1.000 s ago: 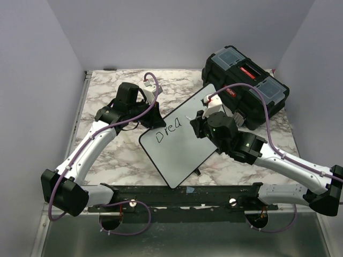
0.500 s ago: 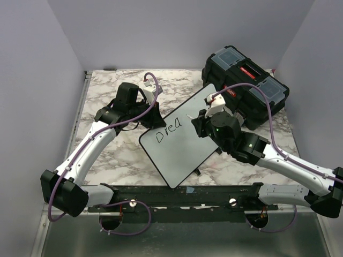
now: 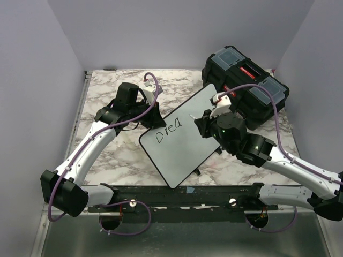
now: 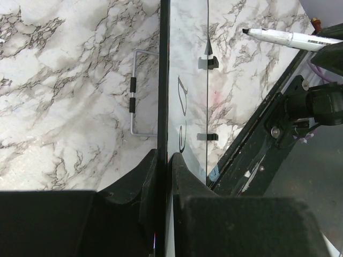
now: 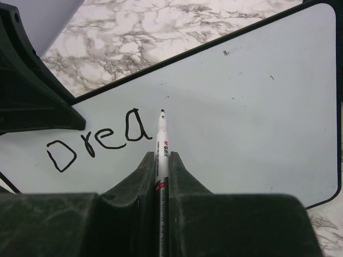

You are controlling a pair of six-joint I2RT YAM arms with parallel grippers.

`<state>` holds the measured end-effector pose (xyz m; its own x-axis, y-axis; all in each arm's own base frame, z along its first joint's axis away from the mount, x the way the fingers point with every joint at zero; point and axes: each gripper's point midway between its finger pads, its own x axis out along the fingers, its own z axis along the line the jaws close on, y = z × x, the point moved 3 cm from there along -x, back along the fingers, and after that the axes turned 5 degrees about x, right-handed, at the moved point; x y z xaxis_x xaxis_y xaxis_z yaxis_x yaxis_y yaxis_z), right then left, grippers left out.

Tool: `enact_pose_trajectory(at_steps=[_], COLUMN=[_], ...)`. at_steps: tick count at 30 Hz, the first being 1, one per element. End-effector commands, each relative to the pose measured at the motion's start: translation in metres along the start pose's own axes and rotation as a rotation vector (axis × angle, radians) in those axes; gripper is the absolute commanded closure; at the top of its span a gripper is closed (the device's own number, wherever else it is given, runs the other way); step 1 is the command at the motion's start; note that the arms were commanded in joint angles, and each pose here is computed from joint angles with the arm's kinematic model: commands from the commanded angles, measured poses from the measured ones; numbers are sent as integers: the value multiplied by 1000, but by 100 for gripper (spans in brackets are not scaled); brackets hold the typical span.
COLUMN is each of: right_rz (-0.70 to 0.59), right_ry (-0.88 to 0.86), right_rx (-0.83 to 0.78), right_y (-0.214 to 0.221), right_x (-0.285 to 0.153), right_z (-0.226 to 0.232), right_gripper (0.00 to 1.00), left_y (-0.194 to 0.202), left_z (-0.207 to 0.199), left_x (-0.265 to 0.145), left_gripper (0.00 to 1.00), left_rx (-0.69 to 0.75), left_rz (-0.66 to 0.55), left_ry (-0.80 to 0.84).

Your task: Write a sentence on the whiteboard

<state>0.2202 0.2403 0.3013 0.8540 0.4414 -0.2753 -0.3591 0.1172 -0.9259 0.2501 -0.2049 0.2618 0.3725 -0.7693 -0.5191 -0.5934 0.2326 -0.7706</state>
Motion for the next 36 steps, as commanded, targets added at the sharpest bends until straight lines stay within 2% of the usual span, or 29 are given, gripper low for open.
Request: enact_pose_trajectory(at_steps=[1,8,13,17,24,36], right_rz=[2,-1,-96,-115,-90,-45], right_ry=[23,17,-2,34,10,-141], right_rx=[16,39,80,66,34,3], right_y=[2,9,-10,-18,-13,-9], right_x=[-11,-19,-43,-53,-45,-28], right_z=[-11,-18,-28,-38,-31,3], right_gripper=[99,99,99,99,99,99], left_y=[-24,-22,-23,-23,-23,-24], left_z=[3,2,0,2,1,0], left_x=[-11,-11,-14,-11,-12,-13], left_gripper=[100,100,100,100,100,100], left_rx=[123,124,132,129,131,130], left_rz=[-109,-108,-116,-112,-116,-119], left_ry=[-54,-55,-54,-53,-52,-51])
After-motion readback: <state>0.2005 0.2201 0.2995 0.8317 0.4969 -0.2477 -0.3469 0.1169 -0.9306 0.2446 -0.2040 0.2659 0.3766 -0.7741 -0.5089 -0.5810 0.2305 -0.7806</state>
